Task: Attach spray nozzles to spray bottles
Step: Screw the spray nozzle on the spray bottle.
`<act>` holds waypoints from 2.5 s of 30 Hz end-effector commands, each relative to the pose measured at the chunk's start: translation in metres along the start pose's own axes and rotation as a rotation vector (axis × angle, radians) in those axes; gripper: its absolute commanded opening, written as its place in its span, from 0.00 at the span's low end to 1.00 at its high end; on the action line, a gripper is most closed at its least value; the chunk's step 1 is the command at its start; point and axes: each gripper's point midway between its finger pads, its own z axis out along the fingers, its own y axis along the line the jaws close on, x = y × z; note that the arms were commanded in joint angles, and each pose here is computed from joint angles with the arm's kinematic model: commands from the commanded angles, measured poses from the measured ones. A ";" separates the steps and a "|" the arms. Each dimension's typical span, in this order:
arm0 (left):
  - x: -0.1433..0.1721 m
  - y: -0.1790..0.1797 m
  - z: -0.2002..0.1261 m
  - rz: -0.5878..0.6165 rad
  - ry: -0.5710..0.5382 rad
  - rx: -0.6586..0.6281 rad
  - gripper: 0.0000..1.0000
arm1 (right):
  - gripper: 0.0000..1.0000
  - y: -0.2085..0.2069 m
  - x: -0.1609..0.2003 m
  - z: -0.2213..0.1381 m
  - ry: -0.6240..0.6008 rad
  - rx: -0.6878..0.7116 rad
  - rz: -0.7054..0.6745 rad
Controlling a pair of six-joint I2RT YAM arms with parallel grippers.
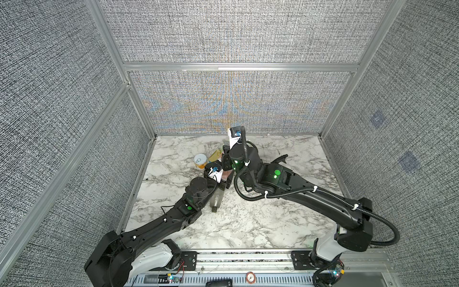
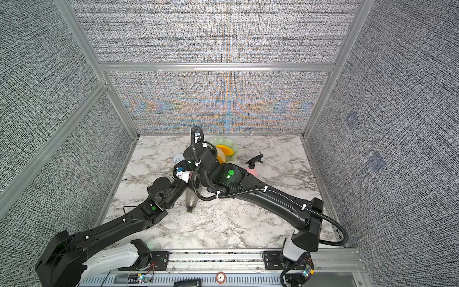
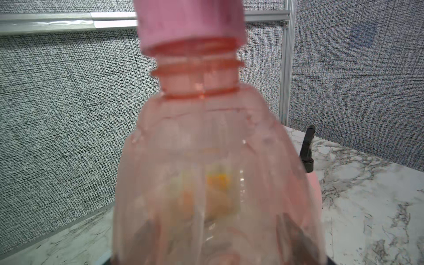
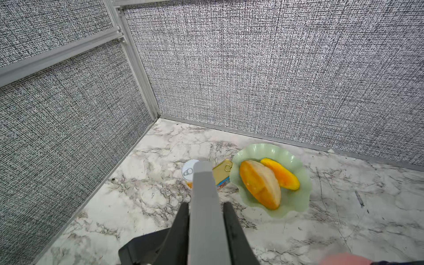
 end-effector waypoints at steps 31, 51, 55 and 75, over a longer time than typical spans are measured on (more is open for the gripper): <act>-0.050 -0.010 0.005 -0.034 -0.218 0.065 0.64 | 0.68 0.010 -0.045 -0.073 -0.006 -0.261 0.012; -0.060 -0.081 -0.002 -0.088 -0.113 0.510 0.68 | 0.89 -0.075 0.003 -0.124 -0.006 -0.629 -0.132; -0.056 -0.091 -0.001 -0.101 -0.087 0.569 0.72 | 0.94 -0.063 0.015 -0.113 0.017 -0.722 -0.156; -0.060 -0.087 0.000 -0.116 -0.102 0.547 0.75 | 0.78 -0.035 0.032 -0.062 0.049 -0.831 -0.010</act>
